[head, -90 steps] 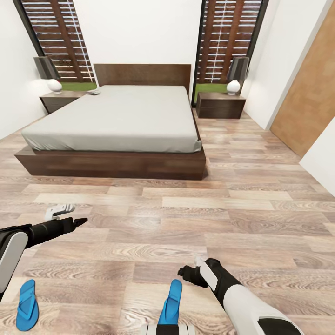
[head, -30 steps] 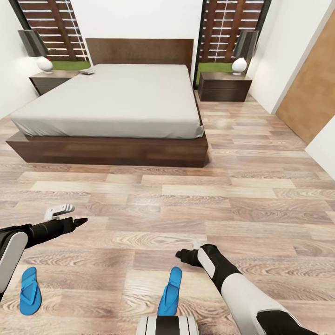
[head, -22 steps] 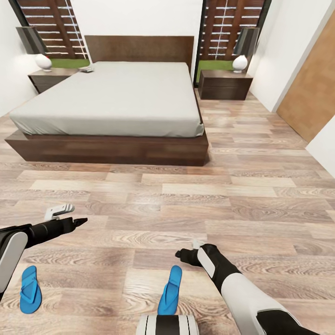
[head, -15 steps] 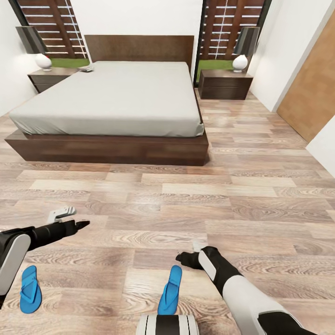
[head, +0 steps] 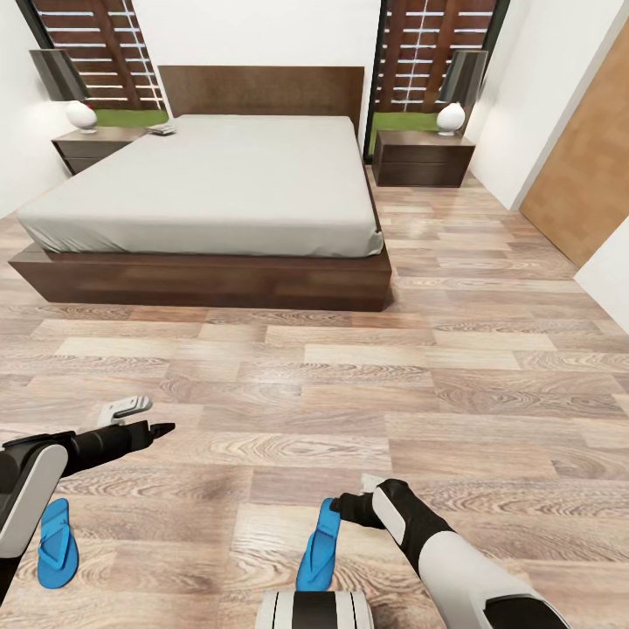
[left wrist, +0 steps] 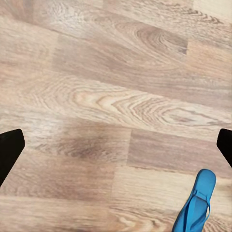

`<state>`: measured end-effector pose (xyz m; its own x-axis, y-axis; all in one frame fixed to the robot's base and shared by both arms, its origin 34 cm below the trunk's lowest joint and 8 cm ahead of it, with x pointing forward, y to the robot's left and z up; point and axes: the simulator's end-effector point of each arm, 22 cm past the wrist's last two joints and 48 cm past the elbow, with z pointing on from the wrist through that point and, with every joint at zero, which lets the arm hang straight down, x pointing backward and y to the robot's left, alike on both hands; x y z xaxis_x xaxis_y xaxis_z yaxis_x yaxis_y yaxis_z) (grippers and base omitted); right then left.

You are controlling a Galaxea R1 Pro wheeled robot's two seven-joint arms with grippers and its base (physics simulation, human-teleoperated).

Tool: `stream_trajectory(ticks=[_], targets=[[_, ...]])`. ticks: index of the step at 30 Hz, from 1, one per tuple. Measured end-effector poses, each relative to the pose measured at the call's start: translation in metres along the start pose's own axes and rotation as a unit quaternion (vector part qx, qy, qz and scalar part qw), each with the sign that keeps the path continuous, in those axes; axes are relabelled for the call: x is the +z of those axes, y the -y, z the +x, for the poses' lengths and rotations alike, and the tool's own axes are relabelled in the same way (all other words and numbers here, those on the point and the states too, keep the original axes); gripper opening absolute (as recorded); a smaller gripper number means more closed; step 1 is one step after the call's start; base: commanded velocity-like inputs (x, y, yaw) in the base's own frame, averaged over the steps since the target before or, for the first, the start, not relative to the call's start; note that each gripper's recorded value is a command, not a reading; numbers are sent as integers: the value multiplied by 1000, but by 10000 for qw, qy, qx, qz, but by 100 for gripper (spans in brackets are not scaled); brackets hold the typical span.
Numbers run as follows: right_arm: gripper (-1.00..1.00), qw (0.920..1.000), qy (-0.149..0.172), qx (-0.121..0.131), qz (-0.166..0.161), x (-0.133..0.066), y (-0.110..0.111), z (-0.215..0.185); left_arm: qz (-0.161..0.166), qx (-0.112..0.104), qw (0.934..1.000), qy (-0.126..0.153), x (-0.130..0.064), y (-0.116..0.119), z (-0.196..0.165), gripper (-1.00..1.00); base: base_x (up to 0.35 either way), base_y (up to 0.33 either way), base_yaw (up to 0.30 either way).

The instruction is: In the bedroom, move the book from the bed onto either nightstand, and place the two sandals side by side next to the bed.

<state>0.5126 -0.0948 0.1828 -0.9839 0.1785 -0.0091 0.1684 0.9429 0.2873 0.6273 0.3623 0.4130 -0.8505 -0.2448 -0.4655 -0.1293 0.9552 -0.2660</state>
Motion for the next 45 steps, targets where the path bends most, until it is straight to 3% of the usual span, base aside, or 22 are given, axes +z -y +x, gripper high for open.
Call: stream_trajectory(ticks=[21, 30, 38, 39, 40, 41, 42, 45], targets=[[100, 10000, 5, -5, -17, -1, -2, -2, 2, -8, 10000, 20, -1, 0, -2, 100, 0, 0, 0], [100, 9998, -109, 143, 32, 0, 18, 15, 106, -261, 9990, -344, 13, 8, 43, 100, 0, 0, 0], [100, 9997, -129, 190, 21, 2, 23, 28, 75, -338, 9977, -577, 15, 4, 72, 100, 0, 0, 0], [100, 9994, -211, 267, 22, 5, 30, 61, 34, -362, 9968, -706, 14, 0, 89, 100, 0, 0, 0], [100, 9964, -726, 415, 138, 15, 49, 141, 39, -369, 9967, -718, 14, 0, 90, 100, 0, 0, 0], [100, 9954, -835, 448, 161, 15, 53, 158, 39, -370, 9967, -718, 14, 0, 90, 100, 0, 0, 0], [100, 9969, -661, 405, 118, 14, 47, 132, 40, -372, 9967, -720, 14, 0, 90, 100, 0, 0, 0], [100, 9970, -655, 403, 121, 14, 47, 131, 40, -374, 9967, -726, 14, 0, 91, 100, 0, 0, 0]])
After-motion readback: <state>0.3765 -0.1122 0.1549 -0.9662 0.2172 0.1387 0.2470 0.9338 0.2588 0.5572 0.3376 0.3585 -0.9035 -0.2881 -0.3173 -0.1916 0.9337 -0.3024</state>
